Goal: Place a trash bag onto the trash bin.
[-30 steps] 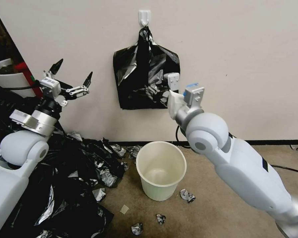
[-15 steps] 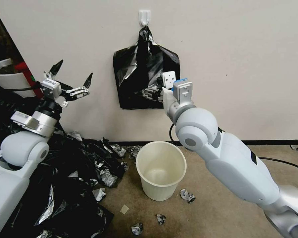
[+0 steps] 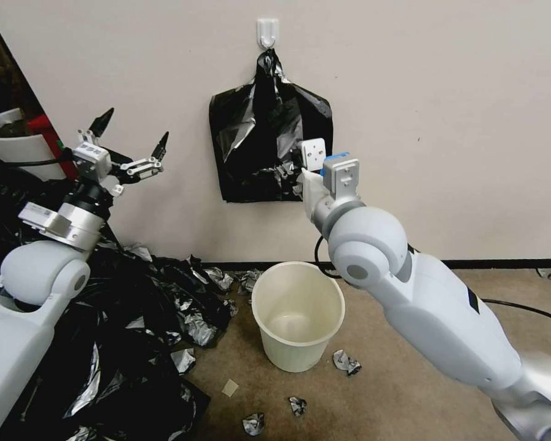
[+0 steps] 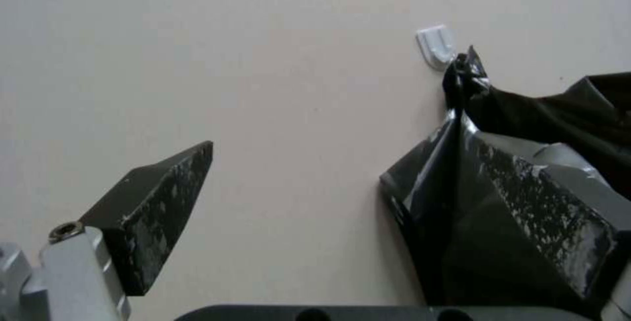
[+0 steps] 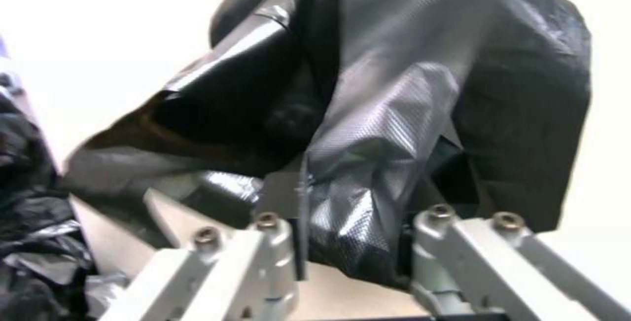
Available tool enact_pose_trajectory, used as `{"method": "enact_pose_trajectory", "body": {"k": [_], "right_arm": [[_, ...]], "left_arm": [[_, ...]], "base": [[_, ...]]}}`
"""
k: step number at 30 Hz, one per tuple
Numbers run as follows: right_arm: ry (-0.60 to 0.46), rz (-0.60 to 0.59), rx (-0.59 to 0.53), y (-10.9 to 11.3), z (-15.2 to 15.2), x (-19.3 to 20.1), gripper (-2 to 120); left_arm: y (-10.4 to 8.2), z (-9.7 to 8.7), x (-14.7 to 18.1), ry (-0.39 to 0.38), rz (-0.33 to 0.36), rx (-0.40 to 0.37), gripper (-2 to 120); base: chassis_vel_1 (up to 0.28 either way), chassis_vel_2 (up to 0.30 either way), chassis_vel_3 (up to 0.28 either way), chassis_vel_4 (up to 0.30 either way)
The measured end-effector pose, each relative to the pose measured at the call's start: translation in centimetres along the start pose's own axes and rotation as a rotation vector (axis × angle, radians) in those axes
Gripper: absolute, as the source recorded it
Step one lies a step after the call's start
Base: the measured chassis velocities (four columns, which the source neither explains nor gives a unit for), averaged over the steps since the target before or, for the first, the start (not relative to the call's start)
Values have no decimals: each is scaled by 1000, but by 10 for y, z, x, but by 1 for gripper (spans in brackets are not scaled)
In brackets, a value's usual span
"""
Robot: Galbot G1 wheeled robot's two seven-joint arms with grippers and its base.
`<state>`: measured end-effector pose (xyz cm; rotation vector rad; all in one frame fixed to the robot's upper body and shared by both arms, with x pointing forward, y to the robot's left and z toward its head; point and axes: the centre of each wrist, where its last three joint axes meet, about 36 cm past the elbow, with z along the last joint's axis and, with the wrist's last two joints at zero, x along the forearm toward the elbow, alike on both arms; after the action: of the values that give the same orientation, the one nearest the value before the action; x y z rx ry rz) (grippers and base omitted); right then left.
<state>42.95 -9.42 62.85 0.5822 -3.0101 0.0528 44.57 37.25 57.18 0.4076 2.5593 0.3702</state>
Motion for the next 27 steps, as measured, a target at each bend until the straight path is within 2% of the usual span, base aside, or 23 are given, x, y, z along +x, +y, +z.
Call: {"method": "enact_pose_trajectory", "body": {"k": [5,11,13,14,16,17,19,20,21,23,24,25,27], "right_arm": [[-78,-64,-52,-11,10,-7,1],[-139,-98,-118,-25,20,-16,0],[-203,-150,-164,-31,29,-13,0],[-203,-150,-164,-31,29,-13,0],[-263,-217,-188,-38,40,-4,0],[-263,-217,-188,-38,40,-4,0],[-314,-282,-178,-45,54,2,0],[-314,-282,-178,-45,54,2,0],[-336,-307,-155,-48,59,2,0],[-375,-335,-99,-53,65,0,0],[-375,-335,-99,-53,65,0,0],[-387,-338,-77,-55,67,-1,0],[-400,-339,-51,-55,69,-4,0]], "left_arm": [[1,0,-4,-3,3,14,100],[3,0,-10,-1,8,41,100],[9,-2,-19,-7,25,99,100],[9,-2,-19,-7,25,99,100],[16,-6,-33,-15,47,166,100],[16,-6,-33,-15,47,166,100],[22,-6,-51,-3,117,218,100],[22,-6,-51,-3,117,218,100],[25,-5,-61,10,175,224,100],[30,-4,-87,39,323,177,100],[30,-4,-87,39,323,177,100],[35,-7,-103,46,393,126,100],[41,-12,-126,56,478,47,100]], "base": [[0,0,0,0],[0,0,0,0],[0,0,0,0],[0,0,0,0],[0,0,0,0],[0,0,0,0],[0,0,0,0],[0,0,0,0],[0,0,0,0],[0,0,0,0],[0,0,0,0],[0,0,0,0],[0,0,0,0]]}}
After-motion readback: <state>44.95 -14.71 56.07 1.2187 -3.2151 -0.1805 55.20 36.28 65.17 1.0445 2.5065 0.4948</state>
